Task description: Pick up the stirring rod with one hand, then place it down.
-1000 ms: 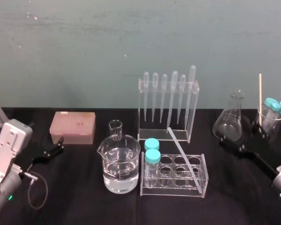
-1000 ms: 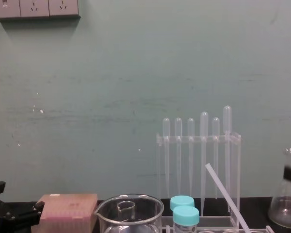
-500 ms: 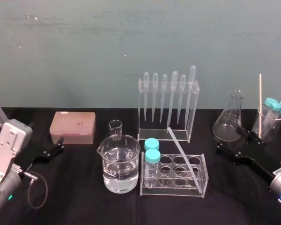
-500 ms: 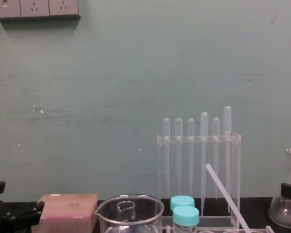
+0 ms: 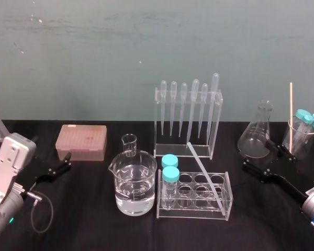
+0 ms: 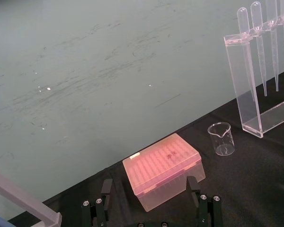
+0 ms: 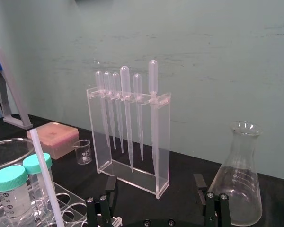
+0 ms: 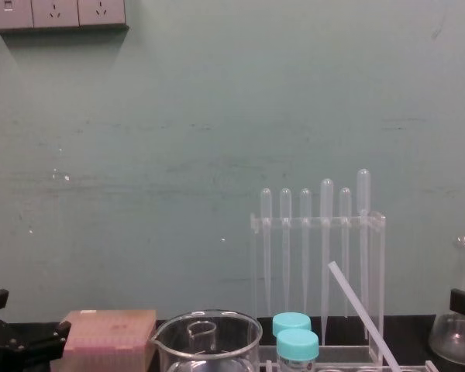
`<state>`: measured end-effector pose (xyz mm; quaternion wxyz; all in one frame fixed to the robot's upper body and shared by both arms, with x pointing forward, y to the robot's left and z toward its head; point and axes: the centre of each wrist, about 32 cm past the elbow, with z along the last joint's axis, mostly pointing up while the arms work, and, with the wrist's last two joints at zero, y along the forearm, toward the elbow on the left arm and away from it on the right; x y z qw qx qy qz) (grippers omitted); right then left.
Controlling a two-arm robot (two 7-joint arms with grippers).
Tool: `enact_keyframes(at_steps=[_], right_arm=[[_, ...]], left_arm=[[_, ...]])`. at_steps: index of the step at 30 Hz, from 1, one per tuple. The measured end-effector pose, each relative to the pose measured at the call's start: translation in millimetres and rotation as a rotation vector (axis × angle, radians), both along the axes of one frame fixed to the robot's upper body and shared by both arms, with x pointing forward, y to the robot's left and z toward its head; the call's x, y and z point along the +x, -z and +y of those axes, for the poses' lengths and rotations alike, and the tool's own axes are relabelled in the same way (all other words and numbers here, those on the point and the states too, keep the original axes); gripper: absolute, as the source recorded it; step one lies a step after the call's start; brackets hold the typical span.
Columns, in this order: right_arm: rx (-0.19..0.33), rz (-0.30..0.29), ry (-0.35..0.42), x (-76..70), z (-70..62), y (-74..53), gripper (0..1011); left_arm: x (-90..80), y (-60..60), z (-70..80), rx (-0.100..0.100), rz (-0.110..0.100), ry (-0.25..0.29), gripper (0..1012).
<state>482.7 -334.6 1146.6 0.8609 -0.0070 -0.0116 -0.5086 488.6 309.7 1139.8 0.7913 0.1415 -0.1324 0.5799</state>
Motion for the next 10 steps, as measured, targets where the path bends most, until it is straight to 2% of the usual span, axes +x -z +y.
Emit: enact_keyframes(at_steps=[10], right_arm=[[0.000,-0.002,-0.001,-0.2,0.0,0.1,1000]], left_arm=[[0.0,0.0,0.0,0.000,0.000,0.000,1000]])
